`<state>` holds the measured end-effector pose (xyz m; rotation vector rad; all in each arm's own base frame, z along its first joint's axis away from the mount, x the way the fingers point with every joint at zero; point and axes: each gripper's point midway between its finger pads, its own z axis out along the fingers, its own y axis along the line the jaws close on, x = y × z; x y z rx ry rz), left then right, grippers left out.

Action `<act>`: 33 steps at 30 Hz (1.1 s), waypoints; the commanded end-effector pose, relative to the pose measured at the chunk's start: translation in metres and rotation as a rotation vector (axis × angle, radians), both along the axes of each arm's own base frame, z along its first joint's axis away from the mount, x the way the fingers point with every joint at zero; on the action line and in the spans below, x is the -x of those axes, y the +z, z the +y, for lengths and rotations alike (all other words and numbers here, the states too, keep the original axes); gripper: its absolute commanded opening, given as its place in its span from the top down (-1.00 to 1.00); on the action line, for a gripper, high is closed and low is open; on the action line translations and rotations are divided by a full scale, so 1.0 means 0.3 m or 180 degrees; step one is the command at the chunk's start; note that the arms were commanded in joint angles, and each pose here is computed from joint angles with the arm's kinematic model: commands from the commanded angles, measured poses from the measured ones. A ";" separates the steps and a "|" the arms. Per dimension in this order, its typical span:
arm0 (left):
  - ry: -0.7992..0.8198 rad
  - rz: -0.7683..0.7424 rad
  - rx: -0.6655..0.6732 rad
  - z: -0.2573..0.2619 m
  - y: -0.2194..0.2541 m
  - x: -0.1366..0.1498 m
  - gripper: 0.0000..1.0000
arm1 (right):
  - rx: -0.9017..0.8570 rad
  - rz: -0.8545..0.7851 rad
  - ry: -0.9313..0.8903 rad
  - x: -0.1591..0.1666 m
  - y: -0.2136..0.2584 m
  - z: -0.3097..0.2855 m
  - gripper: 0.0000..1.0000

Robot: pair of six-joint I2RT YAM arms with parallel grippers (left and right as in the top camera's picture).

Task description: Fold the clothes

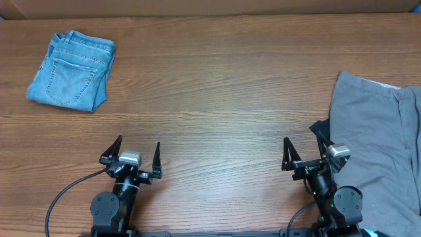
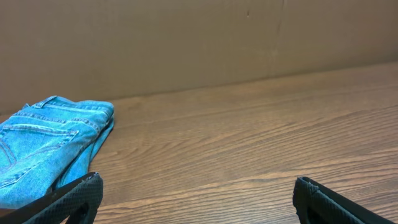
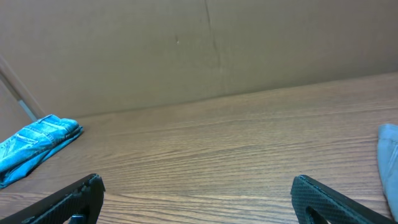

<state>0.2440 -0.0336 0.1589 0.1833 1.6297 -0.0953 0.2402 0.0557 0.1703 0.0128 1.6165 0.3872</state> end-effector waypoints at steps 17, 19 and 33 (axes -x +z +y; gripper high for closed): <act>-0.0170 0.0100 0.0592 -0.038 0.003 0.008 -1.00 | -0.0011 -0.0039 0.0120 0.005 0.002 0.019 -1.00; -0.0144 0.0163 0.0973 -0.037 0.008 0.008 -1.00 | -0.0025 -0.0065 0.0339 0.018 0.011 0.057 -1.00; 0.0362 0.0090 0.1154 0.056 0.344 0.068 -1.00 | -0.0160 0.0650 0.0287 0.054 0.216 0.046 -1.00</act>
